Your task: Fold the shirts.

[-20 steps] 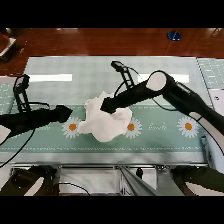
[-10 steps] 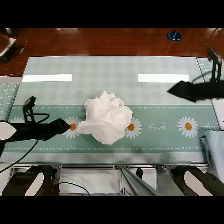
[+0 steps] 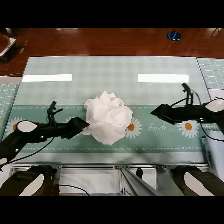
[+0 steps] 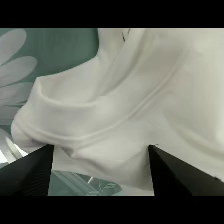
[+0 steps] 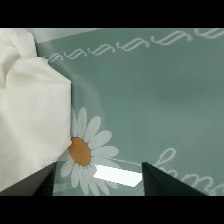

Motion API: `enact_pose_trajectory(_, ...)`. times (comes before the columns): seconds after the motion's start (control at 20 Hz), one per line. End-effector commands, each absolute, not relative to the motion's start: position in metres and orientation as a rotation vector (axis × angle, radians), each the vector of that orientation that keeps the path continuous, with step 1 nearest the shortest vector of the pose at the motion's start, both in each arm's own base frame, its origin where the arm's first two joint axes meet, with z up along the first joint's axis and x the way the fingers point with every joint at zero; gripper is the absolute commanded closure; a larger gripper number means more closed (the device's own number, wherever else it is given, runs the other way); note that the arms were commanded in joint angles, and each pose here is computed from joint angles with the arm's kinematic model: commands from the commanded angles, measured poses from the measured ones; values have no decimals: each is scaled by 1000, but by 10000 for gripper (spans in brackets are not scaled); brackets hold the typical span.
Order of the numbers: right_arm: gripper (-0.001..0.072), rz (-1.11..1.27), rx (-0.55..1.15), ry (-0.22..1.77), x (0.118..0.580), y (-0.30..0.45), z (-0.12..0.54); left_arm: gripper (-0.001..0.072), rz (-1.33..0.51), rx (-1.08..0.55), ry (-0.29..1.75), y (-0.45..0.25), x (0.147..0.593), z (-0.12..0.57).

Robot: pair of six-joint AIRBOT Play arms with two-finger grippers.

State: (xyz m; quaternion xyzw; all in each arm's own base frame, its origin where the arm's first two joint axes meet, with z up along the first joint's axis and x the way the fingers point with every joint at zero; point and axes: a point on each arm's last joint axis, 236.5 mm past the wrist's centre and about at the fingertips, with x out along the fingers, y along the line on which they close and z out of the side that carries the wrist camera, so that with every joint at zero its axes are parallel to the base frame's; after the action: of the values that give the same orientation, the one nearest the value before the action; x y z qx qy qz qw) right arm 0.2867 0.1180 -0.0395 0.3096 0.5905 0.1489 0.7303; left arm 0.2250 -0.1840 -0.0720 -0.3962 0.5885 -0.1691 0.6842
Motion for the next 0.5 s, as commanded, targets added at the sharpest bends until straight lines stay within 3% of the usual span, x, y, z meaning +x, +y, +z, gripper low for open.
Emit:
enact_pose_trajectory(0.0,99,343,742,1388,285,147,-67,7,-401,-870,1386,-203,218,-93)
enact_pose_trajectory(0.1,99,371,730,1463,280,159,-79,25,-417,-863,1391,-206,223,-91)
enact_pose_trajectory(0.15,99,390,714,1487,280,166,-82,208,-425,-861,1374,-208,230,-86)
enact_pose_trajectory(0.2,99,409,695,1505,280,173,-85,475,-434,-857,1354,-209,237,-80)
enact_pose_trajectory(0.25,99,424,680,1522,281,180,-89,661,-456,-838,1328,-210,245,-74)
enact_pose_trajectory(0.45,99,482,654,1580,293,199,-93,686,-507,-814,1282,-215,259,-56)
